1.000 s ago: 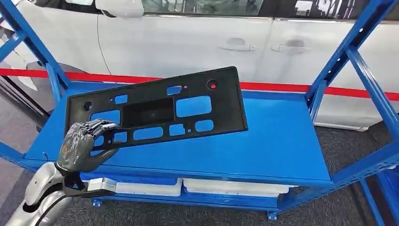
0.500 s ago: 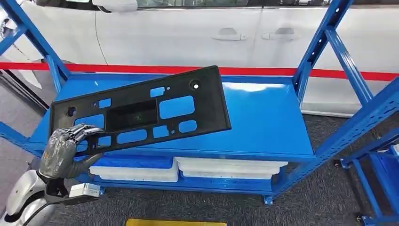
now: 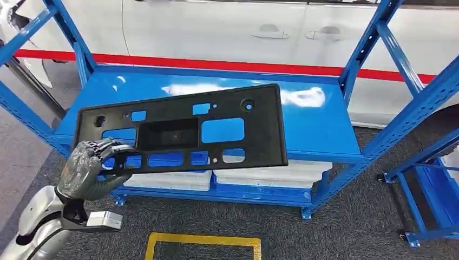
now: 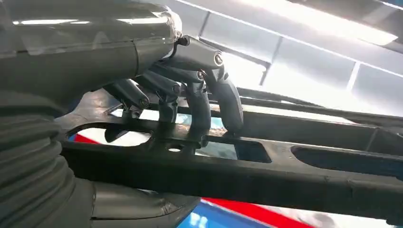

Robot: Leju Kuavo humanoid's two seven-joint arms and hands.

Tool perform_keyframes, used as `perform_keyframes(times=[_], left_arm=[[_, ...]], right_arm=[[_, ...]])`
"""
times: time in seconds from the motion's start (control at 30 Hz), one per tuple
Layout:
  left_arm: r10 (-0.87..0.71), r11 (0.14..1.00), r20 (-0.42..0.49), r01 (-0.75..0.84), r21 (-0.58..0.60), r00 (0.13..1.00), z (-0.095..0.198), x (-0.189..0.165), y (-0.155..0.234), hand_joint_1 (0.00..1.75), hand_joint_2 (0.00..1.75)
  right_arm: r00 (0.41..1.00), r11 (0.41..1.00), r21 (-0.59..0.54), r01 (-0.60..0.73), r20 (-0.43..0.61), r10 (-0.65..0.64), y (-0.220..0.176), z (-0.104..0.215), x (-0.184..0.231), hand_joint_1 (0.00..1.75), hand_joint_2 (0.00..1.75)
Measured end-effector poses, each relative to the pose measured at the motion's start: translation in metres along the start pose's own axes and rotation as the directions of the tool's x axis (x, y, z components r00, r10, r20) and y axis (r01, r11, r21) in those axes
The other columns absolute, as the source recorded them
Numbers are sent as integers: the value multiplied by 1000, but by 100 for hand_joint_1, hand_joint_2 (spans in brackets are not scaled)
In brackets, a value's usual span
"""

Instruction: Take the parts from the cabinet and place them on the table.

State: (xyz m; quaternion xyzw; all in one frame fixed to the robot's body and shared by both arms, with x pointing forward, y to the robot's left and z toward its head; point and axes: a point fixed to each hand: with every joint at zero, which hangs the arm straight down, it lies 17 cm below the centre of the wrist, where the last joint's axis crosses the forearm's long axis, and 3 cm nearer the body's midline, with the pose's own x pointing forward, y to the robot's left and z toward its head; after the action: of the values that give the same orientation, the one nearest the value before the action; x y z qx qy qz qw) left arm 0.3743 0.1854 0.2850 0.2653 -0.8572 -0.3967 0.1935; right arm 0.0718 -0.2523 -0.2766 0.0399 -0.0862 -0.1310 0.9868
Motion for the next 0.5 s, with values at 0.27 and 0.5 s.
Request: perform_keyframes(times=[0.27, 0.5], left_arm=[[29, 999, 57, -27, -31, 998, -14, 11, -10, 175, 175], [45, 999, 93, -43, -25, 995, -13, 12, -18, 175, 175]], right_arm=[[1000, 1000, 7, -8, 27, 8, 1, 0, 8, 0, 0], [989, 992, 0, -129, 68, 129, -6, 0, 22, 0, 0]])
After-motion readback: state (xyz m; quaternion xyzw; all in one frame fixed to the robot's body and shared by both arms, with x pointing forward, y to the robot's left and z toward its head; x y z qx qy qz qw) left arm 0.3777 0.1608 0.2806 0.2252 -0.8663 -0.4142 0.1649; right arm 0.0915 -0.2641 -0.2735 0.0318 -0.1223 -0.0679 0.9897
